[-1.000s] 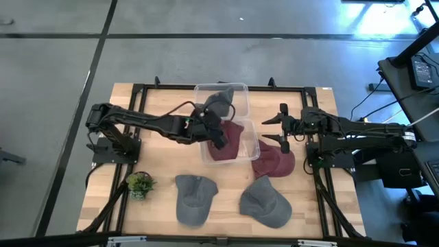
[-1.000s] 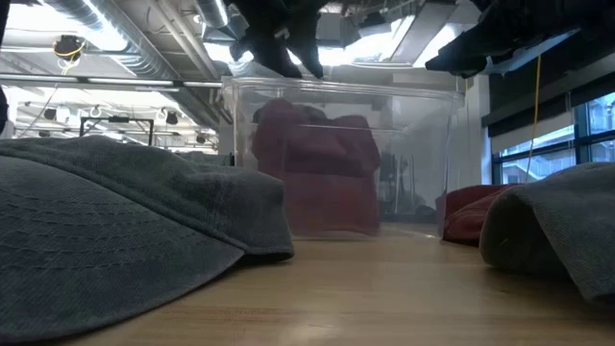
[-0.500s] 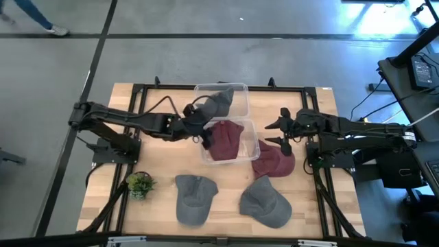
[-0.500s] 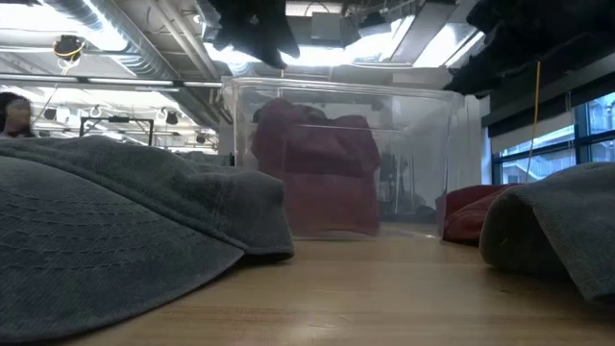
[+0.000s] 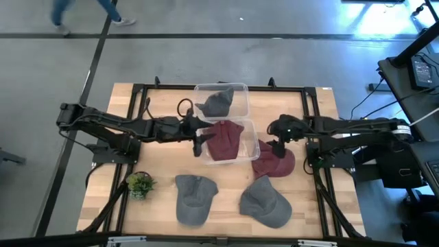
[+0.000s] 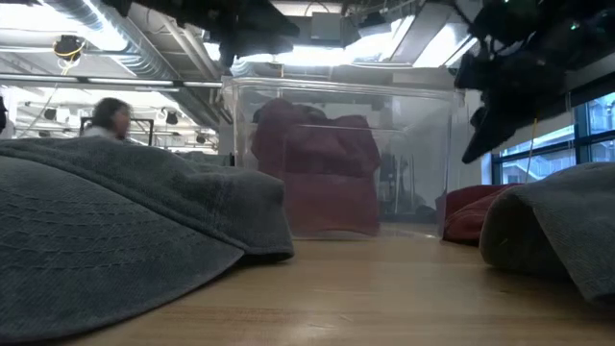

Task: Pick & Place hat
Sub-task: Put the red cap into the bottom transparent bin

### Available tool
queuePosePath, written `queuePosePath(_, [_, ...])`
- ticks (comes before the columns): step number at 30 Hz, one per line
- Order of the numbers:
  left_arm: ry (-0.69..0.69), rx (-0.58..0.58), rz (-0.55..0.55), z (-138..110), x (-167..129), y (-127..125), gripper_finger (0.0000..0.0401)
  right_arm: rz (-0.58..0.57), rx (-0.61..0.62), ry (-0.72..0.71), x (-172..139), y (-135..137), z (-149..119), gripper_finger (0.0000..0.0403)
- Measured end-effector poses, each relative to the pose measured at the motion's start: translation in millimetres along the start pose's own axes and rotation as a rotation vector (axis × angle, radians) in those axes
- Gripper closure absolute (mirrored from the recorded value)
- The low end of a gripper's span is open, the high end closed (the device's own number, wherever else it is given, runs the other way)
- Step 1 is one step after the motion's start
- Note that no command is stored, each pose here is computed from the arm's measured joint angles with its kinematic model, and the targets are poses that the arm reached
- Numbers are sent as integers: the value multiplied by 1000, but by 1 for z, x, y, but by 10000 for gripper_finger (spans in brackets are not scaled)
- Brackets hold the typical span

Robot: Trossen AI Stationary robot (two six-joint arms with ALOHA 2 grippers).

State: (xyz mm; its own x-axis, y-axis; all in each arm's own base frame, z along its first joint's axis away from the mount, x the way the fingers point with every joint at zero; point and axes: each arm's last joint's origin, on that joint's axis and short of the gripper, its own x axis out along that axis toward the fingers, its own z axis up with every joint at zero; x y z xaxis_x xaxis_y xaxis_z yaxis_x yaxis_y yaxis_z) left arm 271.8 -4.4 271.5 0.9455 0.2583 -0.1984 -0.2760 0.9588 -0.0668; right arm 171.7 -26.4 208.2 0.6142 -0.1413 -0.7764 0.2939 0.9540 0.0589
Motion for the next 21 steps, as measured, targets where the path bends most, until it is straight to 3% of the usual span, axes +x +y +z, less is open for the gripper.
queuePosePath(16, [4, 31, -20, -3, 1, 0, 223, -33, 108, 237, 44, 1, -9, 170])
queuePosePath(21, [4, 55, -19, -3, 1, 0, 221, -37, 113, 261, 49, 1, -11, 210])
